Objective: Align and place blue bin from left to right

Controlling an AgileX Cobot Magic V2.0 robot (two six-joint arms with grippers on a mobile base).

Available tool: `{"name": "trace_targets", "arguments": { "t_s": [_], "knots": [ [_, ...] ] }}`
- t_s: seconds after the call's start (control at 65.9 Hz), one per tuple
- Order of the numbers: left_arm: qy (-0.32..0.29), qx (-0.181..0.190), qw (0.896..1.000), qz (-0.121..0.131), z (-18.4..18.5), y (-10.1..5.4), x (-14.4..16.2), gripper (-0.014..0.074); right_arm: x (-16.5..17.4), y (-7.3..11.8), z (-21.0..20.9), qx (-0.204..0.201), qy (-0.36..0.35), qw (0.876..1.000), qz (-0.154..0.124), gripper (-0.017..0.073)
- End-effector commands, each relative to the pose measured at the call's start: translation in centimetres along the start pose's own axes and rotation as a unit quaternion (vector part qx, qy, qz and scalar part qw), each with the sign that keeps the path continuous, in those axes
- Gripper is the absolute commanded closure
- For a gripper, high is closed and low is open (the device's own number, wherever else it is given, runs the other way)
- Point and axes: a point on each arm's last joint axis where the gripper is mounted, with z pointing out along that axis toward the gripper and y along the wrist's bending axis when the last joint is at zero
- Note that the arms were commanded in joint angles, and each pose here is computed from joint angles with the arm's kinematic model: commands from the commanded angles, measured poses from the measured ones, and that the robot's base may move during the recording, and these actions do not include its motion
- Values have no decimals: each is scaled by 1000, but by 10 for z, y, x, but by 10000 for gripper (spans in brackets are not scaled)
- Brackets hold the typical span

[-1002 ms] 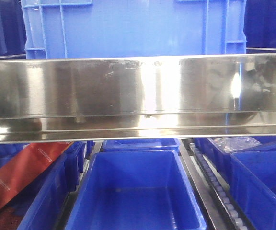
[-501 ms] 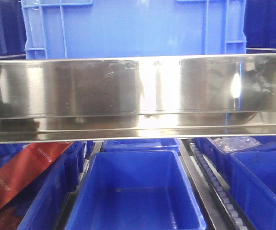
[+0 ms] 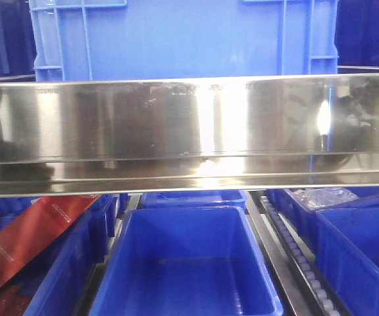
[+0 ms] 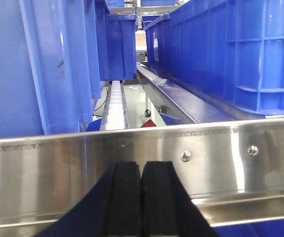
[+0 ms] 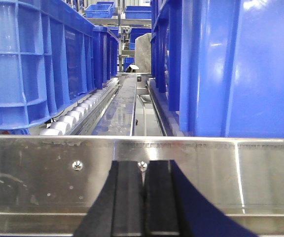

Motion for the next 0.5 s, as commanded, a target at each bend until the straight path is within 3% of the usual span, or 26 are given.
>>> {"name": "trace_targets", "arguments": {
  "t_s": [0.0, 0.486],
  "knots": [
    [-10, -3, 1000, -1, 0, 0, -2, 704, -2, 0, 0, 2, -10, 1000, 0, 643],
    [-10, -3, 1000, -1, 0, 0, -2, 704, -2, 0, 0, 2, -10, 1000, 0, 643]
  ]
}}
